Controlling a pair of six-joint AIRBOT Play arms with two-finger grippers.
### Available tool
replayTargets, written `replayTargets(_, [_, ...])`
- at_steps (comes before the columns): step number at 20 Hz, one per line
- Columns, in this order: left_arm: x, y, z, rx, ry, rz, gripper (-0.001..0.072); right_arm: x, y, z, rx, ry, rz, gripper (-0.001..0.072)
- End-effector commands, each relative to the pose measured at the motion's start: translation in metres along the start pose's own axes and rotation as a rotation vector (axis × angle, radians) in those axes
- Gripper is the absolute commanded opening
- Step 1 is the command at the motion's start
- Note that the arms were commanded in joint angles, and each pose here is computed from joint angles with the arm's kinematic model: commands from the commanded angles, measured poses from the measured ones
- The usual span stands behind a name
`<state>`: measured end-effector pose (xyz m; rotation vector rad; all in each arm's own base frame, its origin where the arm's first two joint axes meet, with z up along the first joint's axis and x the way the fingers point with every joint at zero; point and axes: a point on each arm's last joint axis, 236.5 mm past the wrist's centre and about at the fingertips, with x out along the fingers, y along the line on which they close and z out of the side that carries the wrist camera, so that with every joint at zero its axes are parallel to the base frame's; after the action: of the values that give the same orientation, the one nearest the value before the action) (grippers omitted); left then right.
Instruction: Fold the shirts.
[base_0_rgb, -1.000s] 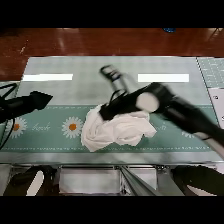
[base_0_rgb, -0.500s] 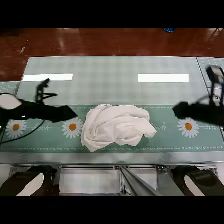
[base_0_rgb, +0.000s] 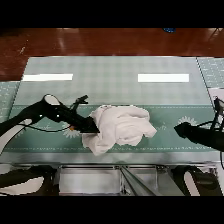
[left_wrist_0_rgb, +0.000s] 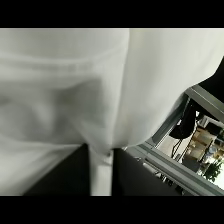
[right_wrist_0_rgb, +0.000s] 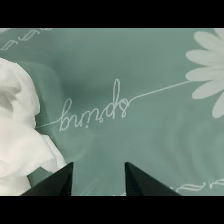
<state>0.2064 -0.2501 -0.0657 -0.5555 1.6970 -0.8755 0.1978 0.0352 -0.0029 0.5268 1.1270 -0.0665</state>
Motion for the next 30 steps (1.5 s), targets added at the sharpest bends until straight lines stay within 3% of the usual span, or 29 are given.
replayTargets(1, [0.010,-0.018,0.006,0.085,0.035,-0.024,0.0016,0.019,0.004,-0.036,0.068,0.117,0.057,0.0397])
replayTargets(7, [-0.035,-0.047,0.049,0.188,-0.099,-0.025,0.0016,0.054,0.028,-0.057,0.154,0.184,0.221,0.0396])
replayTargets(12, [-0.041,-0.046,0.054,0.164,-0.113,-0.025,0.0016,0.092,0.025,-0.057,0.111,0.298,0.230,0.0394])
replayTargets(16, [-0.041,-0.046,0.054,0.160,-0.113,-0.024,0.0016,0.111,0.059,-0.065,0.145,0.380,0.383,0.0393])
replayTargets(19, [-0.041,-0.046,0.054,0.160,-0.113,-0.024,0.0016,0.127,0.070,-0.054,0.090,0.375,0.359,0.0393])
replayTargets(20, [-0.042,-0.046,0.055,0.162,-0.114,-0.024,0.0016,0.129,0.079,-0.051,0.062,0.380,0.364,0.0319])
replayTargets(21, [-0.046,-0.044,0.057,0.158,-0.121,-0.023,0.0016,0.128,0.090,-0.047,-0.002,0.387,0.386,0.0093])
replayTargets(22, [-0.054,-0.044,0.060,0.157,-0.133,-0.029,0.0016,0.122,0.104,-0.044,-0.076,0.392,0.423,0.0020])
replayTargets(25, [-0.106,-0.061,0.083,0.210,-0.241,-0.035,0.0015,0.073,0.153,0.004,-0.262,0.319,0.518,0.0019])
replayTargets(30, [-0.298,-0.164,0.138,0.393,-0.781,0.048,0.0015,-0.118,0.232,0.171,-0.586,-0.239,0.426,0.0019])
